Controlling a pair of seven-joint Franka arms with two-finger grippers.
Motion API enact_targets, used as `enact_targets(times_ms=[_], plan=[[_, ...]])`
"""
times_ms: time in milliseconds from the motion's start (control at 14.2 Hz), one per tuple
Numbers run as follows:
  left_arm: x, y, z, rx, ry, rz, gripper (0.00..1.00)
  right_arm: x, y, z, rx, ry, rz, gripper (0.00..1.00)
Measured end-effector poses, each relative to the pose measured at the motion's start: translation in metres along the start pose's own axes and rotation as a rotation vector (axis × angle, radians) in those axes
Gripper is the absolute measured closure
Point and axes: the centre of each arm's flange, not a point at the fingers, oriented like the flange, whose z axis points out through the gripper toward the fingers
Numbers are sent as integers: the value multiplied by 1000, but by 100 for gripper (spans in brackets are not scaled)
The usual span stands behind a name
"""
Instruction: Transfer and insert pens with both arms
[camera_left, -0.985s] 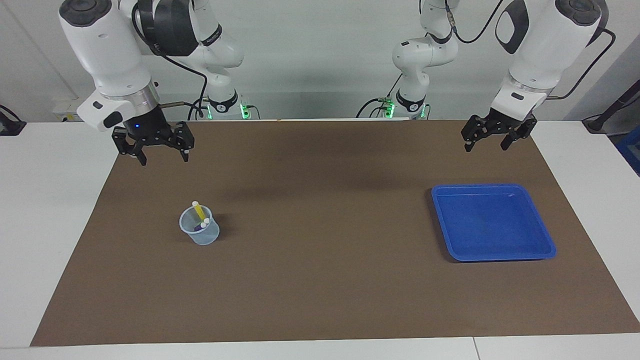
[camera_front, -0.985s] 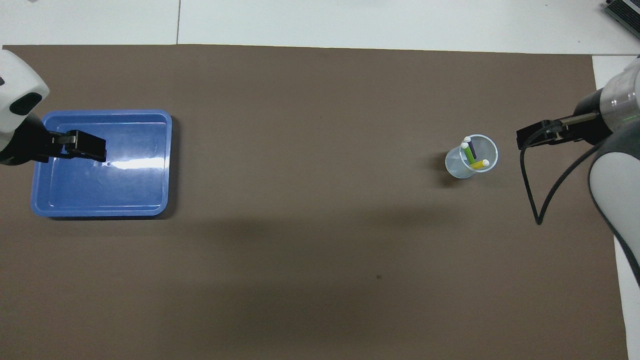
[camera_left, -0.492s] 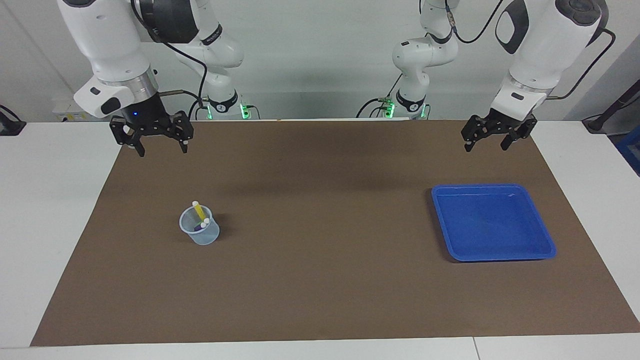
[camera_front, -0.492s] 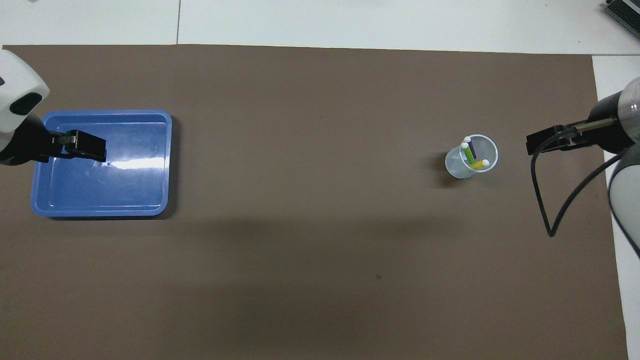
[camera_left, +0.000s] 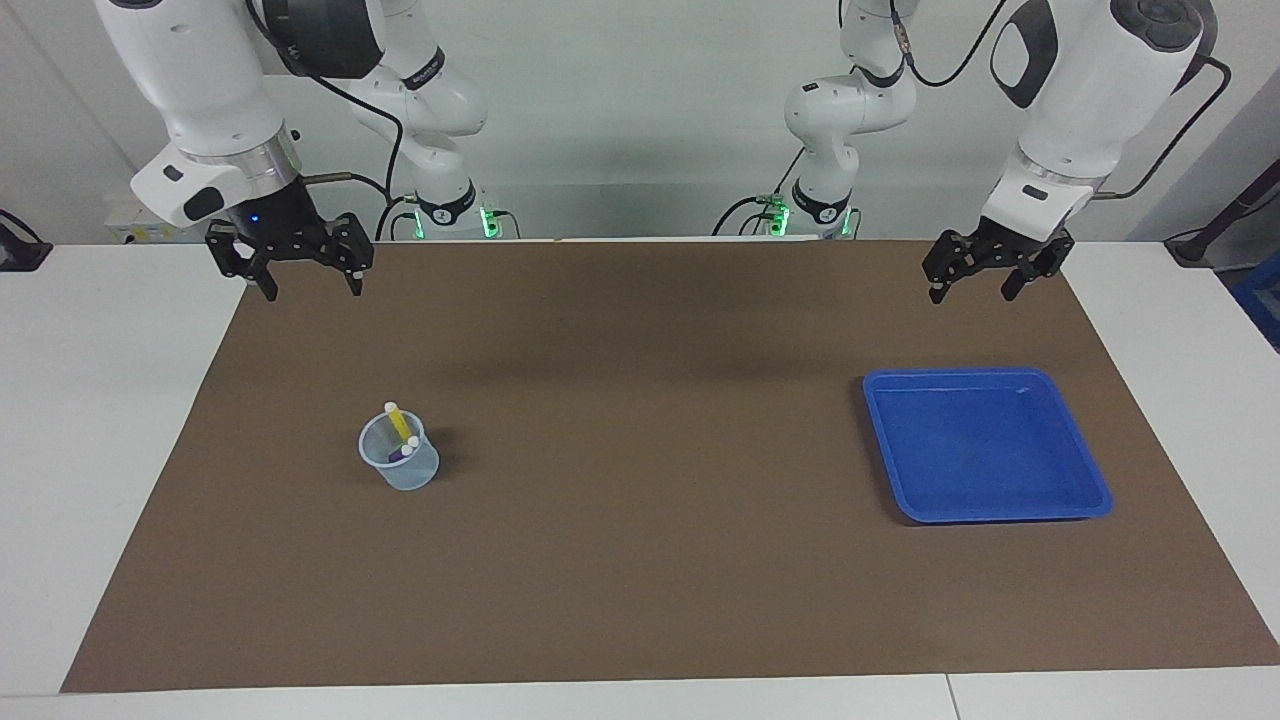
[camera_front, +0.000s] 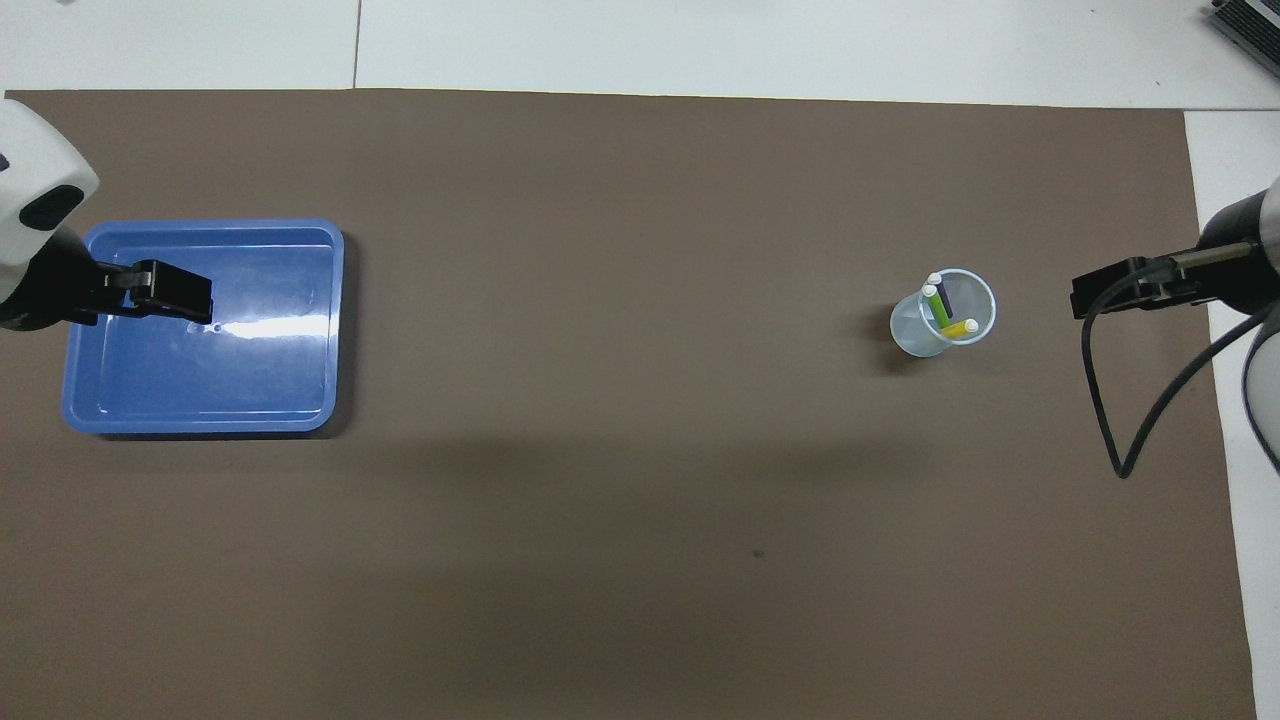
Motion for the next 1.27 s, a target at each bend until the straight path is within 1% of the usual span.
enact_targets(times_ms=[211,352,492,1266], plan=[[0,0,0,0,0,0,0,-1,4,0,9,0,21,0],[0,0,0,0,0,0,0,0,2,0,53,1,55,0],[0,0,0,0,0,0,0,0,-3,-1,68,2,62,0],[0,0,0,0,0,0,0,0,-6,-1,60,3,66,0]])
